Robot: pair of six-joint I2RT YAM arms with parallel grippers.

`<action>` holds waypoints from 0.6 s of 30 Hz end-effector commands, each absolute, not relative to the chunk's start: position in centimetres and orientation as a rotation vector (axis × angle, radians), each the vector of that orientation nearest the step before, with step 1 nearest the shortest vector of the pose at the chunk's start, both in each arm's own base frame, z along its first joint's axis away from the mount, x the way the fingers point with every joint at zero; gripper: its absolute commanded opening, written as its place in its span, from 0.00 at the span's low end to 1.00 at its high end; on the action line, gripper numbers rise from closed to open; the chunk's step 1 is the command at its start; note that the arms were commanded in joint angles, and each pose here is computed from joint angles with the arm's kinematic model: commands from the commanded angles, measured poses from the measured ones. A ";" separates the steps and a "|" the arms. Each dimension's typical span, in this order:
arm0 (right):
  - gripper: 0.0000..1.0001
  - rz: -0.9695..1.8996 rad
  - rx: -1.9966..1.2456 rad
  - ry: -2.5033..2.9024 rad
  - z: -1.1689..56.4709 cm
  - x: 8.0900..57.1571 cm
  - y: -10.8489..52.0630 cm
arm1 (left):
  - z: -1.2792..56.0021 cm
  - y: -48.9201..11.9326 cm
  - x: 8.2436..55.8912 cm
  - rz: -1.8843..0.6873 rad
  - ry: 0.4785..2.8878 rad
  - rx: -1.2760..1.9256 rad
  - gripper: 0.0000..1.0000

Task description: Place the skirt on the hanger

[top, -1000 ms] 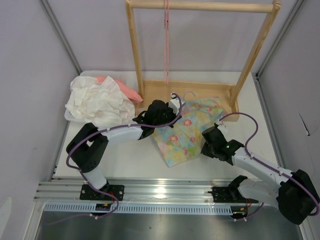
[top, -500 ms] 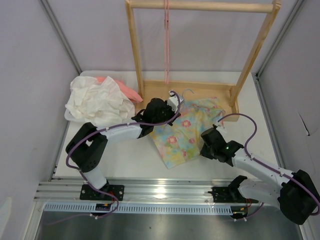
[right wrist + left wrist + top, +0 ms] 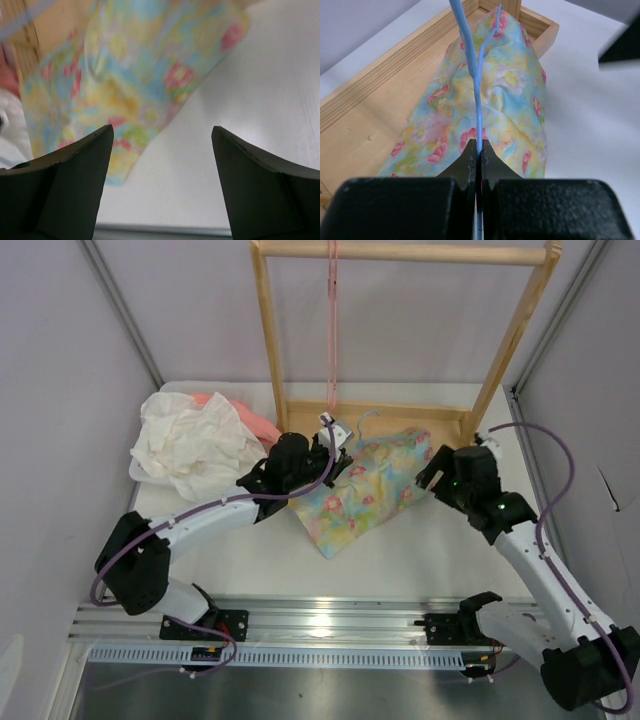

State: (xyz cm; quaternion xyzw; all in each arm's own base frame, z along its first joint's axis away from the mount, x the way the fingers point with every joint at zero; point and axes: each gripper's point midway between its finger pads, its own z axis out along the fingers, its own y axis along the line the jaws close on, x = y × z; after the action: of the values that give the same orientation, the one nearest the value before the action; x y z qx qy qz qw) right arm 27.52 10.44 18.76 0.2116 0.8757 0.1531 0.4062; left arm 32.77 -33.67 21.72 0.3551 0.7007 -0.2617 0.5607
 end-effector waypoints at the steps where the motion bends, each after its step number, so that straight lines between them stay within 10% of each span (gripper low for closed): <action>1: 0.84 0.407 0.559 2.137 21.1 30.3 7.3 | 25.0 -33.1 31.2 -0.660 1.573 0.813 0.00; 18: 0.72 0.637 0.508 2.019 25.2 35.2 6.8 | 34.3 -29.9 27.0 -0.645 1.467 0.863 0.00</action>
State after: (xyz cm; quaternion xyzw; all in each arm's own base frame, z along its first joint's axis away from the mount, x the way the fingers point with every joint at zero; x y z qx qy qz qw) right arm 33.93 5.99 20.19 0.2402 0.8525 0.2215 0.4081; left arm 28.37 -30.39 27.60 0.3731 0.6924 -0.2611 0.5597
